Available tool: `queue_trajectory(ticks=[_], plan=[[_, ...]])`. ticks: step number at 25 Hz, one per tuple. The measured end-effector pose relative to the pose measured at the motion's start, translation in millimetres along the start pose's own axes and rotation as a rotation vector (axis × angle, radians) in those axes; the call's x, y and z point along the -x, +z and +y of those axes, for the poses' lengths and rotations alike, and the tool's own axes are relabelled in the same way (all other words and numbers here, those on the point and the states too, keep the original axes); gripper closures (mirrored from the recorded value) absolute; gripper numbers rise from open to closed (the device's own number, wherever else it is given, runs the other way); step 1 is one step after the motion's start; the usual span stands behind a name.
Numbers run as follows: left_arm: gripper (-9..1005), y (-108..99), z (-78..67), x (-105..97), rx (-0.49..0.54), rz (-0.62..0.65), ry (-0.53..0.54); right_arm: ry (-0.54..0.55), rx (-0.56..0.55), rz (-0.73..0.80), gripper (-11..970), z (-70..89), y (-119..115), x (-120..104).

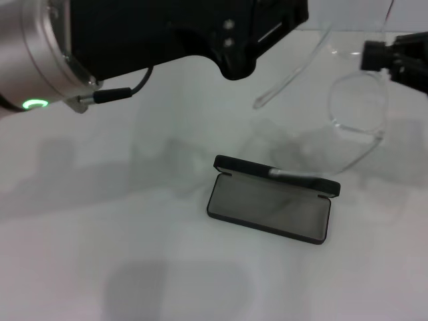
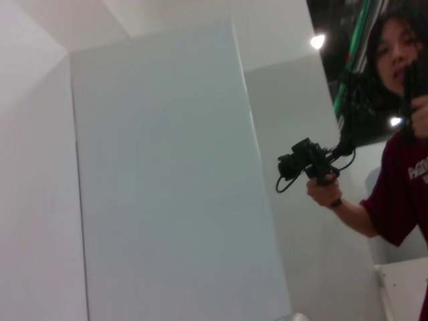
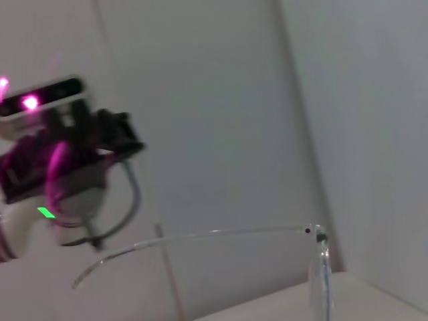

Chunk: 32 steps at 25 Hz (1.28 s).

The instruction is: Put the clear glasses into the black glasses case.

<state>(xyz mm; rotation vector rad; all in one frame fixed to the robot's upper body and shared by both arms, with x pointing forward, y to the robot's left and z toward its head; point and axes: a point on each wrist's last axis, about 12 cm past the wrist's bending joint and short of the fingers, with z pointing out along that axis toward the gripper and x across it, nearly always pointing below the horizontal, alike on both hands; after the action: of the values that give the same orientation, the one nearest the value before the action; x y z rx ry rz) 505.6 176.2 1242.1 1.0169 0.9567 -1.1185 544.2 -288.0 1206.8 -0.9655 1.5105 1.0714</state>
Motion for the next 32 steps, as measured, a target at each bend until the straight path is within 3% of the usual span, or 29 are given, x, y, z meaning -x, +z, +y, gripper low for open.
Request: queue_trajectory(ticks=[3,10,16,32], plan=[[859,1,3.7,-6,-0.009,0.006,-0.037,-0.013,0.063,0.017,903,-1.0,16,1],[912,0,15.9,-21,-0.002,0.034,-0.122,-0.05,0.159,0.068,903,4.2,38,0],[941,-5,21.0,-31,0.013,0.041,-0.17,-0.063,0.165,0.051,902,5.0,38,4],[940,-6,16.4,-43,-0.008,0.074,-0.199,-0.113,0.19,-0.033,902,9.4,35,15]])
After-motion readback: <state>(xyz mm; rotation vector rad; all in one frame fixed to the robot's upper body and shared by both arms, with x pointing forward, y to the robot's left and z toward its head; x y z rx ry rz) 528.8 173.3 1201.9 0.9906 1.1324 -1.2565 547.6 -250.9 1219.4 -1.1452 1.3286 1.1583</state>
